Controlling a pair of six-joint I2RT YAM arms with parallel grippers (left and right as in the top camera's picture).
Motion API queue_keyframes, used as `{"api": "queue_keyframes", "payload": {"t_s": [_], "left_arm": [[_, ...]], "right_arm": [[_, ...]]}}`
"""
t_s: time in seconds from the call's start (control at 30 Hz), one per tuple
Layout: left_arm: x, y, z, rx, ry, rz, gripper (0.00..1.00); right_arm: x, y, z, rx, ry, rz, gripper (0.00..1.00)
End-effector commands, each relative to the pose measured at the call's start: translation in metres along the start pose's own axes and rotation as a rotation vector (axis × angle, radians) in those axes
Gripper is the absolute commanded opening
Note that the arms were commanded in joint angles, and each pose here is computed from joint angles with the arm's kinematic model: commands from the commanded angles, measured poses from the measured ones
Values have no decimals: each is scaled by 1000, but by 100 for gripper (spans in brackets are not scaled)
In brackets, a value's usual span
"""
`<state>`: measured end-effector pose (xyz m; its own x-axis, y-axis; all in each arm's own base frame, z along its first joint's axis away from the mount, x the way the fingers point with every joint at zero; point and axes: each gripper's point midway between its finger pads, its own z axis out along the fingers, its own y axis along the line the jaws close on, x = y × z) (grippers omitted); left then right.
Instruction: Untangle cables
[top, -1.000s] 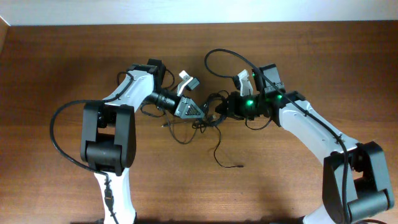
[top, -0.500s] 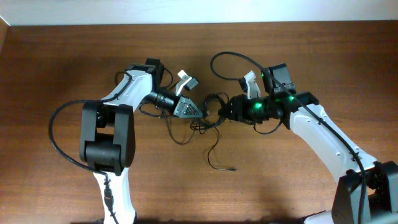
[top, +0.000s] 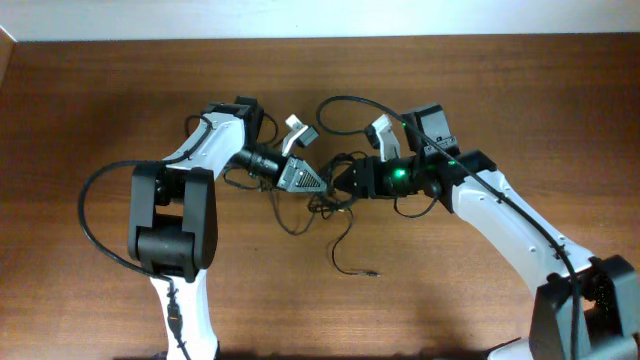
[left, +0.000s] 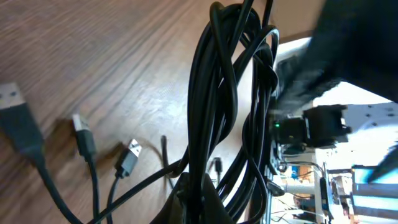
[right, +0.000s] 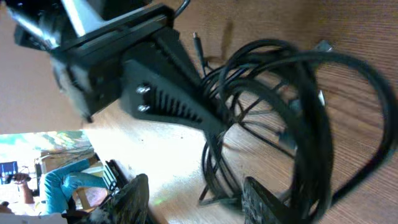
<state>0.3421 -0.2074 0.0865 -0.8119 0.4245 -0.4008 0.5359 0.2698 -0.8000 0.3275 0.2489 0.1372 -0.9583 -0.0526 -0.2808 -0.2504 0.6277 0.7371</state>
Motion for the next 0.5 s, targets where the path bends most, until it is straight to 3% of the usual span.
{"api": "queue_keyframes", "payload": {"t_s": [0.0,0.07,0.1,0.13,0.23,0.4,0.47], "left_arm": [[-5,-5,0,54,-42,63,0],[-3,-2,1,35,-26,65,1],[-2,0,1,28,-19,65,8],[-1,0,1,24,-16,65,15],[2,4,1,3,5,56,21],[8,31,8,-153,87,-50,8],[11,40,10,-215,115,-88,8]], "right_arm": [[-2,-15,13,33,10,-3,47],[-7,-22,17,52,-8,-11,38],[-10,-25,17,72,-20,-13,32],[-11,-29,17,92,-28,-5,31],[-11,-30,17,97,-28,-2,26],[-5,-40,20,135,-23,9,25],[-1,-46,22,169,-22,8,25]]}}
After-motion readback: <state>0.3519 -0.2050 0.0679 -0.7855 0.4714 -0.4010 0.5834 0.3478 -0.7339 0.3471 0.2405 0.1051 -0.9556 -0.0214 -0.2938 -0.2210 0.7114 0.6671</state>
